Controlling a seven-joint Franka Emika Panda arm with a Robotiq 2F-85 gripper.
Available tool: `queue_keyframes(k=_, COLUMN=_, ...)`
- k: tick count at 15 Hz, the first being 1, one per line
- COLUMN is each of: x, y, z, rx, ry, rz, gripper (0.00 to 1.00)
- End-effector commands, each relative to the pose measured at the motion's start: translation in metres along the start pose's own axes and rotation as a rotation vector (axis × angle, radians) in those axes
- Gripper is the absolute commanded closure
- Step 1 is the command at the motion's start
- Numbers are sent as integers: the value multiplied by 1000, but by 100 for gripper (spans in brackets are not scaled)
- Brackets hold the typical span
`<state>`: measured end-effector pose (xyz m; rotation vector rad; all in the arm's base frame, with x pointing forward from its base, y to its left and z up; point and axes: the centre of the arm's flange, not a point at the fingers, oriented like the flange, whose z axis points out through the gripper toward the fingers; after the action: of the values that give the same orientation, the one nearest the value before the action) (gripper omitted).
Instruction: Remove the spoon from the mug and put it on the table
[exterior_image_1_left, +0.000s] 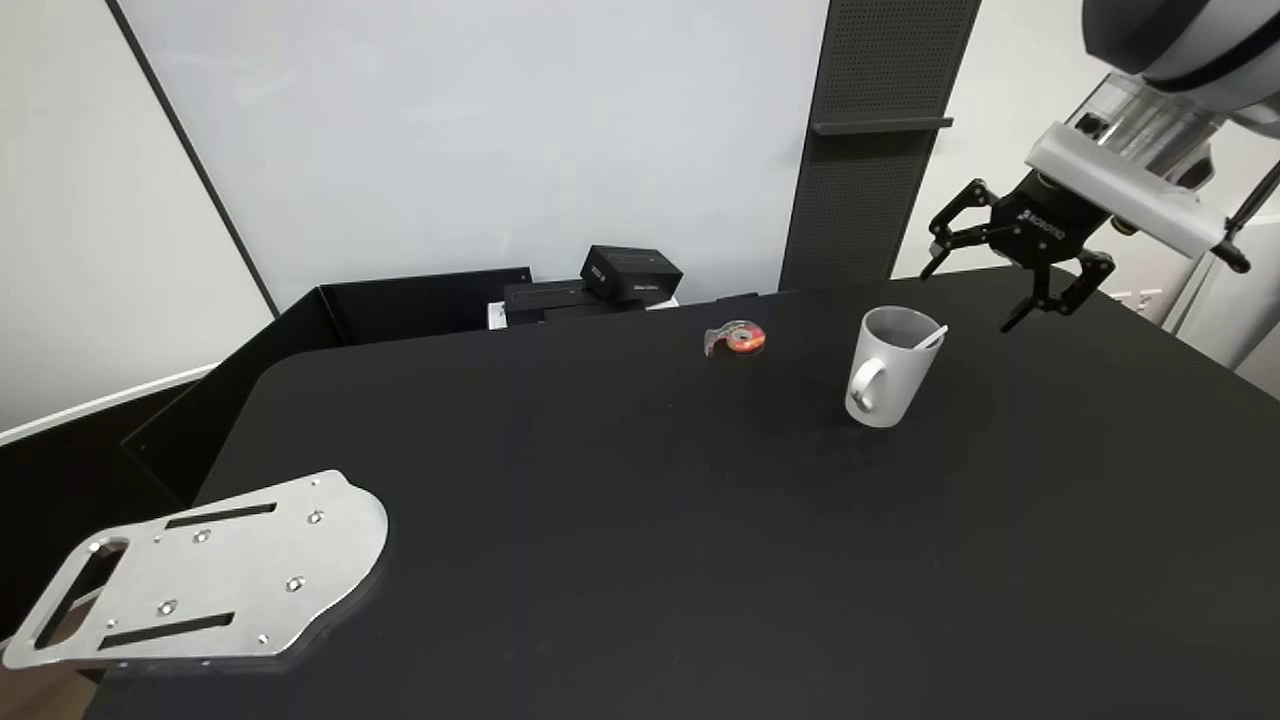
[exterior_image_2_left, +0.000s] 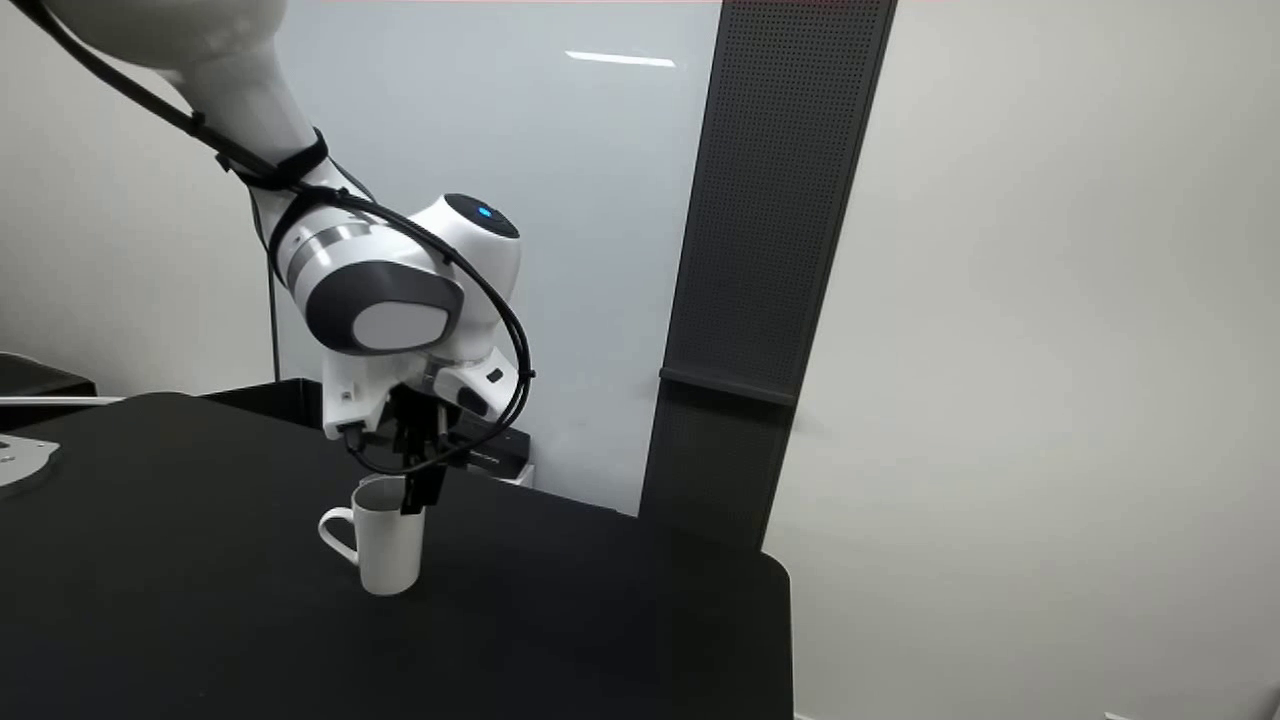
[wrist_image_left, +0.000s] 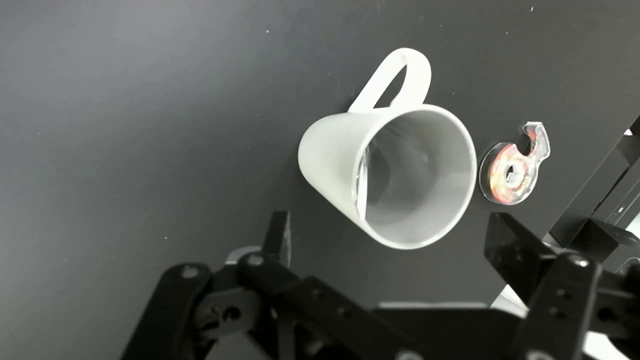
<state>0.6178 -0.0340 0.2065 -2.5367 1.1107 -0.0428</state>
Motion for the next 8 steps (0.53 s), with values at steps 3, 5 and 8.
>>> queue_keyframes(k=3, x=8, y=-7, z=10, rx=-9, ry=34, rz=33, gripper=0)
queue_keyframes(k=5, x=4, y=2, z=7, rx=-10, ry=13, rz=9, gripper=0)
queue_keyframes(k=8, x=3, y=2, z=9, rx=-19, ry=20, rz=15, gripper=0)
